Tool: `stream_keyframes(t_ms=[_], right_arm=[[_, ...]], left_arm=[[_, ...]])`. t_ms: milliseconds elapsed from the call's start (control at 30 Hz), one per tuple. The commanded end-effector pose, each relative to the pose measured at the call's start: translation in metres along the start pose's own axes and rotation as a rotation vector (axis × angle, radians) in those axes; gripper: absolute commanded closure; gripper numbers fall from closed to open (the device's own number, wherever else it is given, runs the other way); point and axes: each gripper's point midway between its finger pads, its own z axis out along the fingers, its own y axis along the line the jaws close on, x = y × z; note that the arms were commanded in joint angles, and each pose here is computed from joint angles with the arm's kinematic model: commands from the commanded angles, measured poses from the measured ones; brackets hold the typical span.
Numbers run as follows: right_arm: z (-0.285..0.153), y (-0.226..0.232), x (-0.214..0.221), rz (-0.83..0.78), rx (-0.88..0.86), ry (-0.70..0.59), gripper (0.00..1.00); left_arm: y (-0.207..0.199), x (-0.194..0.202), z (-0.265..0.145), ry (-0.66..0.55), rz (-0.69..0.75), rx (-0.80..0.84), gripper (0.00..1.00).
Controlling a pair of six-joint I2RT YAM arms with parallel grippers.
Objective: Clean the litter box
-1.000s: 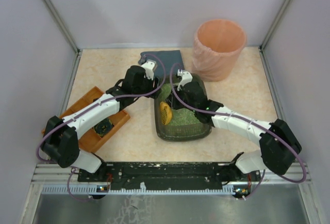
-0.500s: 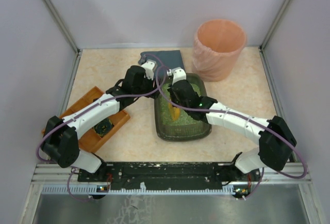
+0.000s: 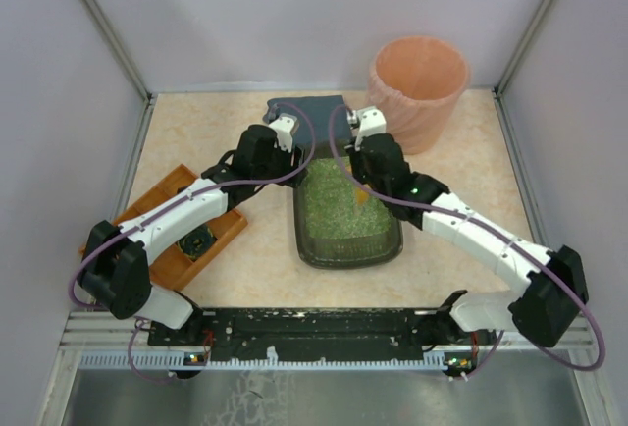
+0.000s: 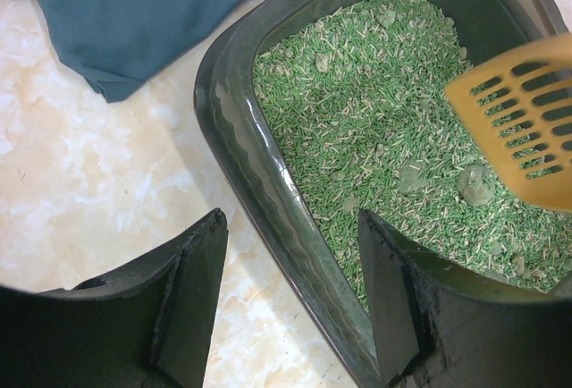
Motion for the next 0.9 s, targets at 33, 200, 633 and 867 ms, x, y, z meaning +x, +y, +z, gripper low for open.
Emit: stream_keyframes(t_ms=[33,200,633,867], right_arm=[[-0.023,-0.016,-0.044,0.128,-0.049,-0.132,1.00],[-0.014,-0.033,-0.022,0.077,0.040,-0.055,1.00],[0.010,-0.043,0.028,0.042,0.146,0.097,1.00],[0.021,-0.019,0.062,0.227,0.066,0.126,1.00]], left_arm=[[-0.005,-0.014,-0.004,-0.042,-0.003,0.019,0.34],[-0.006,-0.012,-0.001,-0.029,-0.001,0.027,0.34],[-0.006,-0.006,0.004,0.001,0.002,0.028,0.33],[-0.008,0.000,0.009,0.033,0.010,0.042,0.33]])
